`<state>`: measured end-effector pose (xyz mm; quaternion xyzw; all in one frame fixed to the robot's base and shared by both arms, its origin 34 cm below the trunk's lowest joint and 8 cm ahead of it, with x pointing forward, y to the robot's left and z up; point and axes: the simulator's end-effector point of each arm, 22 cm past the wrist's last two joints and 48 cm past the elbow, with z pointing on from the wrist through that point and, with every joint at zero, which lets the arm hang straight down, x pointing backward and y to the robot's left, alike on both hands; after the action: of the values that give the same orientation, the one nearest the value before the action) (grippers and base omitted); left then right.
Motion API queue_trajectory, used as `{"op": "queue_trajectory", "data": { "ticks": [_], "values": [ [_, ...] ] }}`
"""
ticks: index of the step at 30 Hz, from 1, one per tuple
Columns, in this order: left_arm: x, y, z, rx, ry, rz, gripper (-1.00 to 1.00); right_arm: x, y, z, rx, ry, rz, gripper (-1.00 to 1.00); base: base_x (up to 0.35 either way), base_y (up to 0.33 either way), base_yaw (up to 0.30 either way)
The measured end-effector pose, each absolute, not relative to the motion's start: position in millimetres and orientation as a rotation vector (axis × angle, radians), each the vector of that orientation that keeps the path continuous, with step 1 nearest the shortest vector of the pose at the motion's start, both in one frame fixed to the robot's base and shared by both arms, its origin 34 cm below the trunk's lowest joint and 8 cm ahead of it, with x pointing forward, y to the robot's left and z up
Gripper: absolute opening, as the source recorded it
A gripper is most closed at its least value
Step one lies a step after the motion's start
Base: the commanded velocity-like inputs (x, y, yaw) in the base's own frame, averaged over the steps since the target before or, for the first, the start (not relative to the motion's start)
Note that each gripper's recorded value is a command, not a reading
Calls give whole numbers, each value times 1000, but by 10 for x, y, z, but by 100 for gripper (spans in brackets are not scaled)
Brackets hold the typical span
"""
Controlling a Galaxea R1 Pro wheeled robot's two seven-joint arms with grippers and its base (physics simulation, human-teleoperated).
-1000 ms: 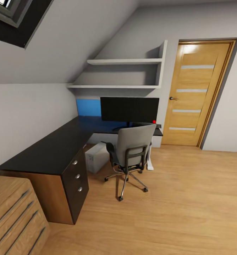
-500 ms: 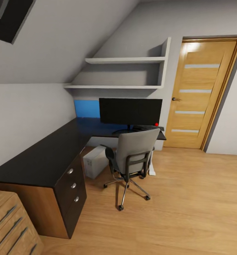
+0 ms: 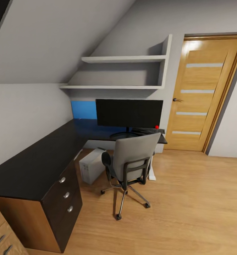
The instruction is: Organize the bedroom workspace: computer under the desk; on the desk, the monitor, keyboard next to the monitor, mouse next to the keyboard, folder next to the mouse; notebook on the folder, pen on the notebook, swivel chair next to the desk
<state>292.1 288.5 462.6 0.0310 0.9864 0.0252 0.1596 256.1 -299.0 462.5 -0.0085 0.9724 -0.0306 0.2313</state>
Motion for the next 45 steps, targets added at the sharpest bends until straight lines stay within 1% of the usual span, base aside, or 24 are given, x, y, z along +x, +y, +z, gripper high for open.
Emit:
{"op": "queue_trajectory", "data": {
  "ticks": [25,34,36,38,42,45],
  "values": [
    [2917,2903,4625,84,2821,79,100,2561,-2990,4625,-24,2673,-84,100,257,-202,0],
    [2928,2909,4629,30,2818,74,100,2555,-2956,4622,-28,2675,-76,100,257,-200,0],
    [2924,2912,4628,-43,2817,63,100,2781,-2790,4679,7,2618,-51,100,257,-197,0],
    [2918,2917,4627,-105,2816,54,100,3321,-2662,4876,43,2485,-31,100,266,-168,0],
    [2917,2909,4626,-136,2815,44,100,3825,-2502,5134,56,2356,-2,100,273,-141,0],
    [2917,2900,4625,-149,2814,39,100,4013,-2401,5262,69,2297,15,100,175,-67,0]
  ]
}}
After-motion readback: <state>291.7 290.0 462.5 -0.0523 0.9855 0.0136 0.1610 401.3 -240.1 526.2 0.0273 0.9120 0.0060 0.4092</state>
